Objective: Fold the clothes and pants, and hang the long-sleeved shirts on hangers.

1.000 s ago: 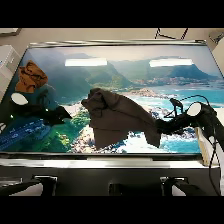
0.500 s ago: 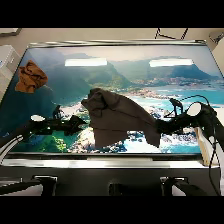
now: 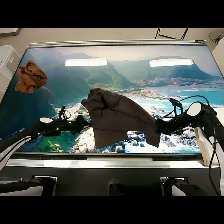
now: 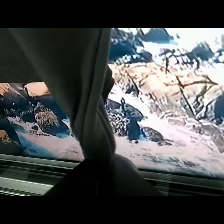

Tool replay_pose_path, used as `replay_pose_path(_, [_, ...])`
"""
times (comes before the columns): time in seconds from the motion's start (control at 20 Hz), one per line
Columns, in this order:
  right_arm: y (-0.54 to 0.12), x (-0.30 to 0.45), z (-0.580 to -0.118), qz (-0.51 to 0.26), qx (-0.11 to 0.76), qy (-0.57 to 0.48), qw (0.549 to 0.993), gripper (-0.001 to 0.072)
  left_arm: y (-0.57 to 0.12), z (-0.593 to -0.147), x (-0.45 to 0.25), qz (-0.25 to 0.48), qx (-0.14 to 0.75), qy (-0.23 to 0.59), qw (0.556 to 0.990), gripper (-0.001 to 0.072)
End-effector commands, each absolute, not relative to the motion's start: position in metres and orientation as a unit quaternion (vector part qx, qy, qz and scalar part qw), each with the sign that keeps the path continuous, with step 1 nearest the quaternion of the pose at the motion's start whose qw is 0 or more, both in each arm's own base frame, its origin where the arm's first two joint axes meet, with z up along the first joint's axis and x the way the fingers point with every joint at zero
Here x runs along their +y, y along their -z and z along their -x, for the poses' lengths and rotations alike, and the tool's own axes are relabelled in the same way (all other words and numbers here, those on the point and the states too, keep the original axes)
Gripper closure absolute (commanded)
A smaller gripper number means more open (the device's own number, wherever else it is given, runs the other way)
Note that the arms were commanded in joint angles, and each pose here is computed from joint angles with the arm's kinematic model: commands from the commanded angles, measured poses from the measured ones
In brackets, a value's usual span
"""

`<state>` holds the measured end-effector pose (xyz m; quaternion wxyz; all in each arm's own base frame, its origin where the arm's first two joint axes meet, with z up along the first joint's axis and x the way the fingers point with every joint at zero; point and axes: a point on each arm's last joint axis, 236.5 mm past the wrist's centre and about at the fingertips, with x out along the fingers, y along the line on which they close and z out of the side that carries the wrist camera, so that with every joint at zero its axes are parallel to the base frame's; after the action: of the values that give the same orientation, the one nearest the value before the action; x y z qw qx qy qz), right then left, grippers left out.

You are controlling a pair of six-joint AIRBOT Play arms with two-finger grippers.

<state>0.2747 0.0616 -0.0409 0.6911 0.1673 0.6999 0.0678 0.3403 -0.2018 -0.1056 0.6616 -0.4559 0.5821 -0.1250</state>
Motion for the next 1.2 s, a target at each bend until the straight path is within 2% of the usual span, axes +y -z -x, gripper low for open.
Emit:
replay_pose_path(0.0, [0.041, 0.062, -0.273, -0.167, 0.703, -0.069, 0.687, 0.0676, 0.107, -0.345, -0.203, 0.458, 0.575, 0.117, 0.667, 0.0663])
replay_pose_path(0.05, [0.041, 0.062, -0.271, -0.167, 0.706, -0.069, 0.685, 0.0676, 0.107, -0.345, -0.203, 0.455, 0.574, 0.12, 0.67, 0.0684])
replay_pose_path(0.35, [0.038, 0.062, -0.273, -0.157, 0.703, -0.078, 0.69, 0.0677, 0.058, -0.368, -0.212, 0.424, 0.528, 0.189, 0.711, 0.0688])
replay_pose_path(0.45, [0.017, 0.061, -0.286, -0.136, 0.688, -0.099, 0.706, 0.0677, -0.001, -0.392, -0.214, 0.4, 0.465, 0.237, 0.753, 0.0689])
replay_pose_path(0.55, [-0.033, 0.058, -0.321, -0.102, 0.638, -0.122, 0.753, 0.0677, -0.1, -0.422, -0.206, 0.367, 0.358, 0.287, 0.809, 0.0689])
replay_pose_path(0.6, [-0.07, 0.054, -0.345, -0.082, 0.596, -0.128, 0.788, 0.0677, -0.162, -0.432, -0.198, 0.351, 0.293, 0.307, 0.834, 0.0689])
replay_pose_path(0.7, [-0.186, 0.047, -0.398, -0.035, 0.448, -0.132, 0.884, 0.0677, -0.314, -0.435, -0.168, 0.319, 0.13, 0.327, 0.88, 0.0689])
replay_pose_path(0.8, [-0.339, 0.041, -0.42, -0.009, 0.24, -0.116, 0.964, 0.0677, -0.473, -0.397, -0.135, 0.281, -0.052, 0.326, 0.901, 0.0689])
replay_pose_path(0.85, [-0.42, 0.039, -0.411, -0.002, 0.125, -0.106, 0.986, 0.0677, -0.543, -0.361, -0.122, 0.261, -0.138, 0.326, 0.898, 0.0689])
replay_pose_path(0.9, [-0.486, 0.037, -0.39, -0.007, 0.029, -0.099, 0.995, 0.0677, -0.598, -0.321, -0.115, 0.238, -0.209, 0.329, 0.889, 0.0688])
replay_pose_path(1.0, [-0.58, 0.039, -0.335, -0.031, -0.122, -0.101, 0.987, 0.0677, -0.661, -0.254, -0.112, 0.208, -0.295, 0.345, 0.867, 0.0688])
replay_pose_path(1.15, [-0.63, 0.039, -0.277, -0.038, -0.216, -0.103, 0.97, 0.0677, -0.695, -0.198, -0.112, 0.185, -0.348, 0.357, 0.847, 0.0689])
